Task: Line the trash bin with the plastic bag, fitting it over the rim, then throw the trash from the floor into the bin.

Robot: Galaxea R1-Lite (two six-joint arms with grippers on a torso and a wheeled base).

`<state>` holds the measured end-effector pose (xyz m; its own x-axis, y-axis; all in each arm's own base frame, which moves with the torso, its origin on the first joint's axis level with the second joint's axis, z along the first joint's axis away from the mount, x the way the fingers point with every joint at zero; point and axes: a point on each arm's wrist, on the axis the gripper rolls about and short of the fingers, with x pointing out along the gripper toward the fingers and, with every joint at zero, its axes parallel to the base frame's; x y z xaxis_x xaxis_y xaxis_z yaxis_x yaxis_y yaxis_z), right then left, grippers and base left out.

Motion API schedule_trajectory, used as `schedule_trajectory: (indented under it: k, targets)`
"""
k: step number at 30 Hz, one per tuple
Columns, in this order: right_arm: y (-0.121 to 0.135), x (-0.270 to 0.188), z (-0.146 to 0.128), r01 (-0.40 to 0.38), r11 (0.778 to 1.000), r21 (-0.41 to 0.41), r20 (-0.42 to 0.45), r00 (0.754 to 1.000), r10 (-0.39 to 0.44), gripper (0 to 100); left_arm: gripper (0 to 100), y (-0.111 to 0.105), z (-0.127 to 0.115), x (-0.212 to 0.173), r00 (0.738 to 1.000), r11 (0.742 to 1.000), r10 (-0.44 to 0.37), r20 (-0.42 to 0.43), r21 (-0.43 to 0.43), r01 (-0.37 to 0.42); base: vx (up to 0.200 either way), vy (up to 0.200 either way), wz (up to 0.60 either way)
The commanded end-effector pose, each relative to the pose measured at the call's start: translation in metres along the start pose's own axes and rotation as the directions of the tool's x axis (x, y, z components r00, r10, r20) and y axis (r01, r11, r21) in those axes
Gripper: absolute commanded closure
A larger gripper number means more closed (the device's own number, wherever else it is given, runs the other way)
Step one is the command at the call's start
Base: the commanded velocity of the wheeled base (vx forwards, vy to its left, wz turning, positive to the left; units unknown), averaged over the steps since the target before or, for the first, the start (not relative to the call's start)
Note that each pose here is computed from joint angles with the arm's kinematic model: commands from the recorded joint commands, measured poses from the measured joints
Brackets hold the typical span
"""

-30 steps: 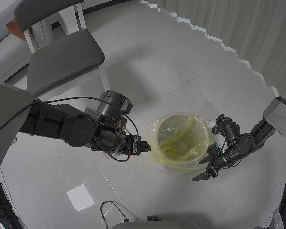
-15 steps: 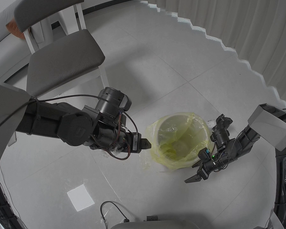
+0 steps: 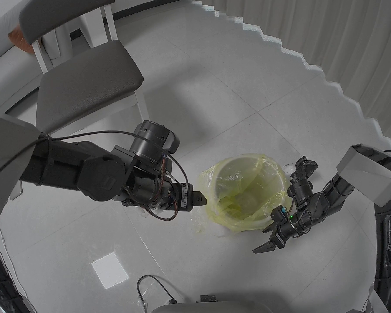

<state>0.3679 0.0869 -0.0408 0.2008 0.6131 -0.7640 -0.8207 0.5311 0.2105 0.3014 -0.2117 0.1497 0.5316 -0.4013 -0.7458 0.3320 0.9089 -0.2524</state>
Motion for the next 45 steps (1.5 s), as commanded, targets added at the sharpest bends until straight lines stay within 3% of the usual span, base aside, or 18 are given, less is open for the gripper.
schedule_trajectory:
  k: [1, 9, 16, 21, 45]
  targets:
    - [0.022, -0.062, 0.006, 0.063, 0.997, -0.033, 0.055, 0.997, -0.061, 0, 0, 0.001, -0.003, 0.004, 1.000, 1.000, 0.006, -0.016, -0.001, -0.006, 0.000, 0.000, 0.00]
    - [0.035, -0.112, 0.001, 0.145, 0.989, -0.023, 0.118, 0.983, -0.141, 0, 0, 0.000, -0.007, 0.005, 1.000, 1.000, 0.007, -0.029, 0.005, -0.007, 0.000, 0.000, 0.00]
    - [0.030, -0.118, 0.024, 0.157, 0.985, -0.071, 0.191, 0.971, -0.141, 0, 0, -0.014, -0.012, 0.005, 1.000, 1.000, -0.006, -0.023, 0.007, 0.007, 0.000, 0.000, 0.00]
    - [0.034, -0.109, 0.039, 0.133, 0.986, -0.103, 0.207, 0.972, -0.110, 0, 0, -0.018, -0.014, 0.004, 1.000, 1.000, 0.002, -0.019, 0.002, -0.002, 0.000, 0.000, 0.00]
    - [0.015, -0.046, 0.047, 0.044, 0.993, -0.113, 0.150, 0.988, -0.026, 0, 0, -0.001, -0.022, -0.032, 1.000, 0.999, 0.017, 0.021, -0.034, -0.017, 0.000, 0.000, 0.00]
